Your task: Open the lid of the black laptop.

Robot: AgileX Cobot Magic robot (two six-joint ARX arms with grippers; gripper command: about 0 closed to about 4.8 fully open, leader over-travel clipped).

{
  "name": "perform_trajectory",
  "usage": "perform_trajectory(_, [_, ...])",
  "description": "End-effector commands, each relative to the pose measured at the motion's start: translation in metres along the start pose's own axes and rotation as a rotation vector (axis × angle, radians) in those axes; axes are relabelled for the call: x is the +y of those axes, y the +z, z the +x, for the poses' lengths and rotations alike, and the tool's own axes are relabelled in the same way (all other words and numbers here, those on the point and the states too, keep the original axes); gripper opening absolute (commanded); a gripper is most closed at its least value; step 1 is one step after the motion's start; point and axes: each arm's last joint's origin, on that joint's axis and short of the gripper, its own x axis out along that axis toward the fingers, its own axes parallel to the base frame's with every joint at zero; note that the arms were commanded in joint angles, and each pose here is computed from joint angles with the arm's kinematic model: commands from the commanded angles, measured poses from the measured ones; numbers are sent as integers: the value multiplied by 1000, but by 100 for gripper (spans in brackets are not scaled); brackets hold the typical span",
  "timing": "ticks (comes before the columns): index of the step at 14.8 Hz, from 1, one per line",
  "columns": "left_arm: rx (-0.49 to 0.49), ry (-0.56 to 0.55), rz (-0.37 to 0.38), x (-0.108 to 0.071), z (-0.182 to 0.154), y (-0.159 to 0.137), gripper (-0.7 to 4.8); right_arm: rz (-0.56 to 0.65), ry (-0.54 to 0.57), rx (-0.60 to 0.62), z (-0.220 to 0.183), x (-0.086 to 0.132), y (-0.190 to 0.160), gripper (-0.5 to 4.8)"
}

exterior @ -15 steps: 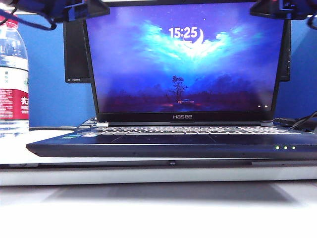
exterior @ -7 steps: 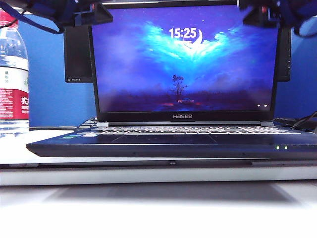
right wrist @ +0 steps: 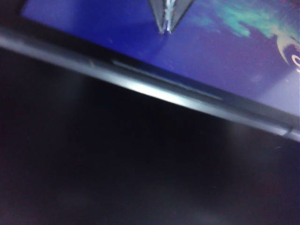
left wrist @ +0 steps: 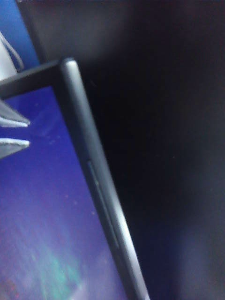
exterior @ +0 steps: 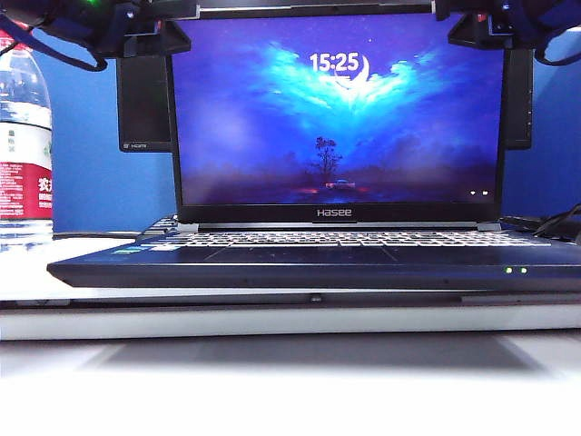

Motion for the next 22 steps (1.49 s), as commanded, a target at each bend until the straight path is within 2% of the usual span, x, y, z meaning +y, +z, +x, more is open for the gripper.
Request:
perform_trajectory(1, [-48, 3, -6, 9, 4, 9, 53, -17, -28, -23, 8, -3, 8, -6])
perform_trajectory(3, [-58, -17, -2, 15, 8, 11, 53, -18, -28, -20, 12, -3, 8, -6])
perform_trajectory(14, [25, -53, -14, 16, 46, -7, 53, -45, -54, 70, 36, -6, -5, -6])
perform_trajectory(18, [82, -48, -19, 17, 49, -17, 52, -71, -81, 99, 37, -7, -8, -6])
perform_trajectory(22, [69, -73, -24, 16, 45, -9, 53, -64, -51, 115, 32, -5, -4, -6])
